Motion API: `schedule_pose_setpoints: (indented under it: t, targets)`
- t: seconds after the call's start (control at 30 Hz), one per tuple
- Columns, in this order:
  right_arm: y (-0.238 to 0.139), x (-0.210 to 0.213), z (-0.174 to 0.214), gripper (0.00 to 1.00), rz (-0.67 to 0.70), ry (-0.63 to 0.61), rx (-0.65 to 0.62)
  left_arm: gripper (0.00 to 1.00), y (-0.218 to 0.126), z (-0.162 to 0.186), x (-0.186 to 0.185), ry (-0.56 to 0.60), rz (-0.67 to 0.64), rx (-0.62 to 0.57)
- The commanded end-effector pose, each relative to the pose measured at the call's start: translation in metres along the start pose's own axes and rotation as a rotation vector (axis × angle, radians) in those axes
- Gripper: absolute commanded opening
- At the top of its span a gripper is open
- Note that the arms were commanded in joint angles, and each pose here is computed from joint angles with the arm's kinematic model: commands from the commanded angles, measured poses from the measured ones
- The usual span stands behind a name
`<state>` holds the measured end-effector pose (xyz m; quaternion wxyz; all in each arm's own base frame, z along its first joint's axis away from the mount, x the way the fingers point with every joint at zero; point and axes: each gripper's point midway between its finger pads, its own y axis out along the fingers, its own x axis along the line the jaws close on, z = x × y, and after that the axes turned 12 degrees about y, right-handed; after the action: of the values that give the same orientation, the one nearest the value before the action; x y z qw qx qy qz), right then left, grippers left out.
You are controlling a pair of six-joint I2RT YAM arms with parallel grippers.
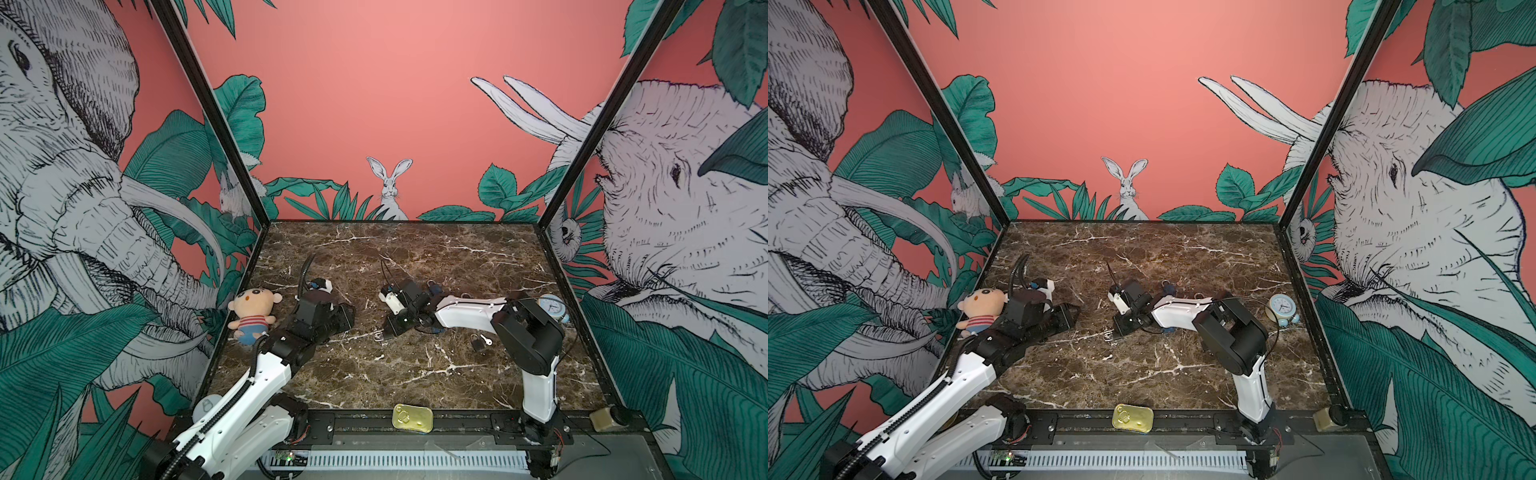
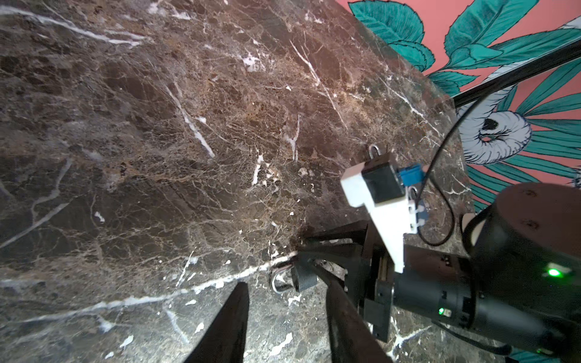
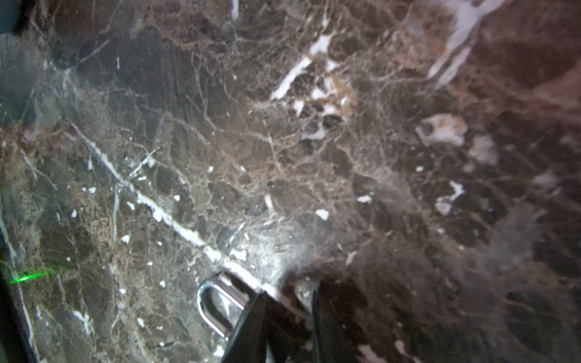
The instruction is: Lock with the key
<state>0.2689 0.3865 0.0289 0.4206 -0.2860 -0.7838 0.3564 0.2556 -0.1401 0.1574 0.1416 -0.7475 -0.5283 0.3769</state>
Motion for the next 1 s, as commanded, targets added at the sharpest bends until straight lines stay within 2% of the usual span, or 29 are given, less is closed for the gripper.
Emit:
schedule_pose_setpoints:
  t: [0.0,0.17,0.37,0.6,0.97]
  targets:
    - [-0.007,0.002,0.016,0.25,0.017,0.018,0.036,0.43,-0.005,-0.001,0.001,-0.019,0.013,-0.028]
    - [-0.021,0.002,0.015,0.29,0.038,-0.022,0.025,0.43,-0.009,0.001,0.001,-0.021,0.018,-0.033]
    - [-0.026,0.002,0.023,0.35,0.042,-0.064,0.072,0.43,-0.011,0.001,0.001,-0.018,0.017,-0.036]
    - [-0.026,-0.004,0.039,0.35,0.049,-0.059,0.113,0.43,-0.013,0.004,0.004,-0.021,0.007,-0.036]
    - [-0.038,0.007,0.055,0.36,-0.025,-0.012,0.133,0.43,-0.013,0.002,0.004,-0.017,0.002,-0.036]
